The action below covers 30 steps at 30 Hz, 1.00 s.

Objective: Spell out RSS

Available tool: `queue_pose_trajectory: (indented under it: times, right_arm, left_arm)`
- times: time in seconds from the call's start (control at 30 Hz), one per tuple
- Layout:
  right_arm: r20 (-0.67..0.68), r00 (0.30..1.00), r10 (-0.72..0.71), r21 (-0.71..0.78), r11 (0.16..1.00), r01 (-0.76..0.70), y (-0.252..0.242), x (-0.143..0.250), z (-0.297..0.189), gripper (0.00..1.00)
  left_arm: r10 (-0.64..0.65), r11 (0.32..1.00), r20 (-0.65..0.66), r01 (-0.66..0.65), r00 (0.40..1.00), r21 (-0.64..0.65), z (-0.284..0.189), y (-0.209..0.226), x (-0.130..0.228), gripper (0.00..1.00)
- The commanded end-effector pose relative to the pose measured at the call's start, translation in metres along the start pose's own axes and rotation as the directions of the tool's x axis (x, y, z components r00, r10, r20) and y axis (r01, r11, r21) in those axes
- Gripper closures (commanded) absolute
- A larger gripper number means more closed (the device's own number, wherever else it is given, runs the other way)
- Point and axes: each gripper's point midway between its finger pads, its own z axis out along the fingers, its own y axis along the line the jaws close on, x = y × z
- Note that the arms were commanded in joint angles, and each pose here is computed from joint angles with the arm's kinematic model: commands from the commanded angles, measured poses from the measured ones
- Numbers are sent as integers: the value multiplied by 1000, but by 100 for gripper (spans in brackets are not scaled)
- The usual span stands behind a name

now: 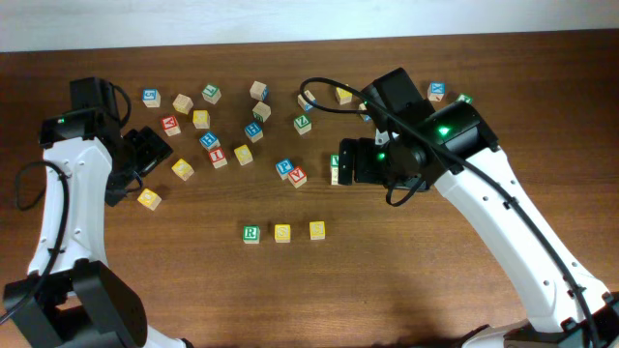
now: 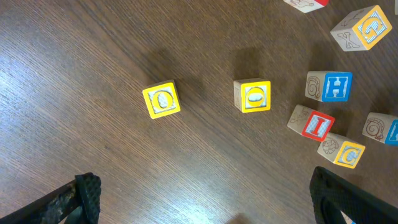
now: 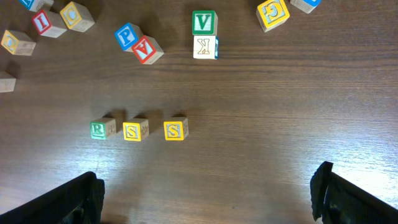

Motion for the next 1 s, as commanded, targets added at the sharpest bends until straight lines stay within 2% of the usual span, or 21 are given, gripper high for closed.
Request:
queue_pose_trajectory:
  times: [0.0, 0.1, 0.23, 0.47, 0.53, 0.6, 0.63, 0.67, 0.7, 0.77, 0.83, 0.9, 0.97]
  right_arm:
    - [32, 999, 5, 91, 996, -7, -17, -6, 0, 2]
    - [64, 997, 33, 252, 967, -48, -58, -12, -6, 2]
    - [21, 989, 146, 330, 933, -145, -103, -7, -14, 2]
    - [-40, 986, 164, 336, 931, -141, -106, 6, -5, 2]
    - [-47, 985, 165, 340, 930, -139, -108, 8, 4, 2]
    - [-52, 985, 166, 344, 929, -138, -109, 9, 9, 2]
    - [-50, 985, 165, 342, 929, -139, -109, 9, 10, 2]
    - [-48, 985, 165, 340, 930, -139, -109, 8, 10, 2]
    - [-49, 985, 166, 338, 931, -140, -108, 8, 10, 2]
    - [-51, 985, 166, 334, 932, -140, -107, 8, 10, 2]
    - [-90, 980, 178, 257, 955, -150, -93, 13, 14, 2]
    - [-83, 981, 178, 231, 961, -155, -88, 9, 16, 2]
    - [-69, 982, 175, 220, 963, -156, -86, 6, 17, 2]
  left_arm:
    - [-8, 1000, 3, 8, 1000, -15, 1, 3, -1, 1]
    - [-8, 1000, 3, 8, 1000, -15, 1, 3, -1, 1]
    - [-8, 1000, 3, 8, 1000, -15, 1, 3, -1, 1]
    - [-8, 1000, 3, 8, 1000, -15, 1, 3, -1, 1]
    - [-7, 998, -47, 10, 999, 67, 1, -11, 7, 1]
    - [8, 977, -186, 32, 983, 212, -6, -35, 33, 1]
    - [83, 954, -238, -8, 968, 299, -12, -47, 47, 1]
    - [223, 897, -235, -105, 946, 430, -21, -63, 56, 6]
    - [268, 876, -233, -135, 935, 463, -24, -66, 60, 6]
    - [344, 853, -212, -210, 915, 479, -32, -61, 68, 6]
    - [413, 821, -162, -289, 896, 493, -59, -52, 80, 7]
    - [409, 834, -148, -304, 900, 460, -76, -39, 88, 9]
    - [428, 861, -154, -350, 891, 370, -84, -21, 100, 11]
